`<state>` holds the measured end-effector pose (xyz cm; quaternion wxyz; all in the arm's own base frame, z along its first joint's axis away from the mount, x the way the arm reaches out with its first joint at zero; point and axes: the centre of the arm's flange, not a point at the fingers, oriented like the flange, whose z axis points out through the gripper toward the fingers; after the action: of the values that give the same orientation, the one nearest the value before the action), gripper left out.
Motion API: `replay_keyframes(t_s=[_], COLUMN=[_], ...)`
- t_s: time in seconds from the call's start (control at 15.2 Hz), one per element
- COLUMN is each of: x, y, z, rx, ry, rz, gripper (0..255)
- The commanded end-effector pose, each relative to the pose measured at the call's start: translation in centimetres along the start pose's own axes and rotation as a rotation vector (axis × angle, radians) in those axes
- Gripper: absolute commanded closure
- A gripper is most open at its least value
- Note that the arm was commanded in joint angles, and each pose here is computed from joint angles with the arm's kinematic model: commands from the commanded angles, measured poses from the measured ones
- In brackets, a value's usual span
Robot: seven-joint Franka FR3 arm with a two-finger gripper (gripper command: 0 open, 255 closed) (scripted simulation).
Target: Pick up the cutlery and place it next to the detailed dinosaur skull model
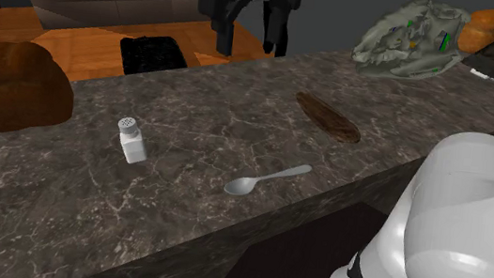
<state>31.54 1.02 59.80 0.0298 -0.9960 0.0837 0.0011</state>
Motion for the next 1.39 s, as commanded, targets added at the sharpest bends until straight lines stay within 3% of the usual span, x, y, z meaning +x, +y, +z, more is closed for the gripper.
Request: replay_keyframes(t_s=[0.0, 1.12, 1.19, 1.32], x=[0.0, -4.2, -4.4, -4.4], y=[0.0, 1.5, 1.8, 2.1], z=[0.0, 21.6, 22.6, 23.6], rx=[0.0, -0.27, -0.282, -0.282], ry=[0.0, -0.159, -0.167, -0.167], rz=[0.0, -0.953, -0.997, -0.997], gripper=[0, 0, 0, 0])
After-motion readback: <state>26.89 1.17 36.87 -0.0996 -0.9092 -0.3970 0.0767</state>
